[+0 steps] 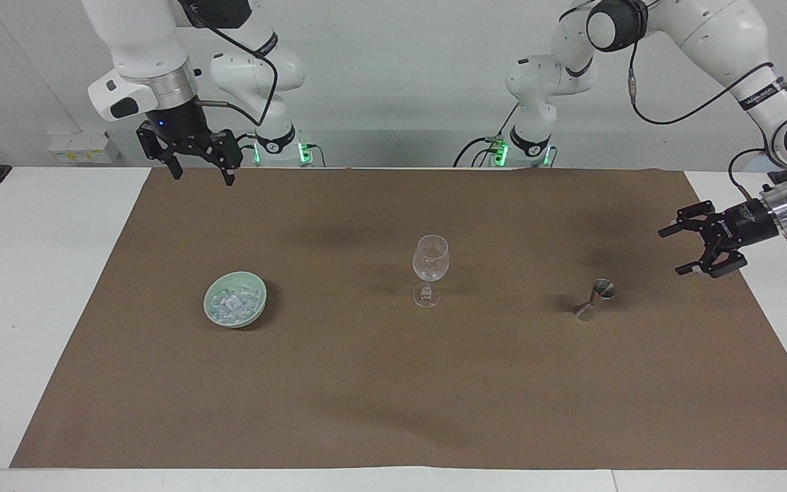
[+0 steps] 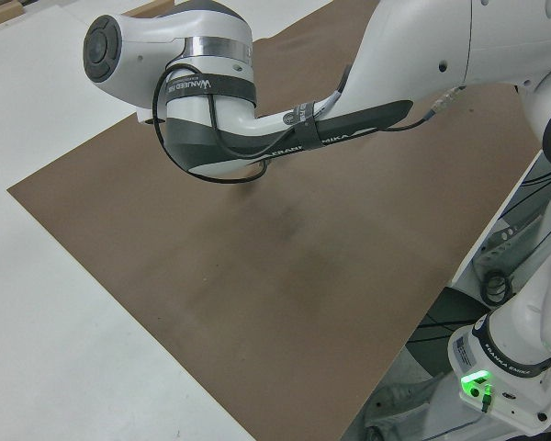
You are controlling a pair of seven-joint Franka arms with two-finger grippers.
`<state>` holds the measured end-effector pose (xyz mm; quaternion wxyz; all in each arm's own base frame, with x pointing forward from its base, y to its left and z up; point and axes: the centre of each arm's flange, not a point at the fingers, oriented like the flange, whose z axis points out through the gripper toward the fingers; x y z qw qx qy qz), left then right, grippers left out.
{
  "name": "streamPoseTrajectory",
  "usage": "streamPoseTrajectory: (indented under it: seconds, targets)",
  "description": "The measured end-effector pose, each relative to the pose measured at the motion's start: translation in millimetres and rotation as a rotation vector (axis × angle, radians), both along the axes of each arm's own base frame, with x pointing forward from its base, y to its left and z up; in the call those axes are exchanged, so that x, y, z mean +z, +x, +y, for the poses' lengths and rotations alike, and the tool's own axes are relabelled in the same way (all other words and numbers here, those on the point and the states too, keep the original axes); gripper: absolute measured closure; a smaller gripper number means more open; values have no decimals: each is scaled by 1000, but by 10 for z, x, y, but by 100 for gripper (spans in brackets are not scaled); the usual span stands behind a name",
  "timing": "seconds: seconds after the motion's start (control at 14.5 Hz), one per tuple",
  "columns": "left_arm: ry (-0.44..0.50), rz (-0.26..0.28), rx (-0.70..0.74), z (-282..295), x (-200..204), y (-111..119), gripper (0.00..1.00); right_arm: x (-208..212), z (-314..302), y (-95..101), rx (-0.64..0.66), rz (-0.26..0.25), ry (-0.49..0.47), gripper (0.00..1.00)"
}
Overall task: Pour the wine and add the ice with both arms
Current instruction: 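Open the left gripper and move it toward the small metal cup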
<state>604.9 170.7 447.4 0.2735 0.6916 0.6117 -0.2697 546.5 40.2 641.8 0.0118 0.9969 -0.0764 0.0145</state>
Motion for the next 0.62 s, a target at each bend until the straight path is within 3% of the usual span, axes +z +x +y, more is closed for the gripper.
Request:
streamPoseTrajectory:
  seconds: [0.62]
  targets:
    - [-67, 21, 55, 158, -290, -11, 0, 0, 0, 0, 0, 0, 0, 0]
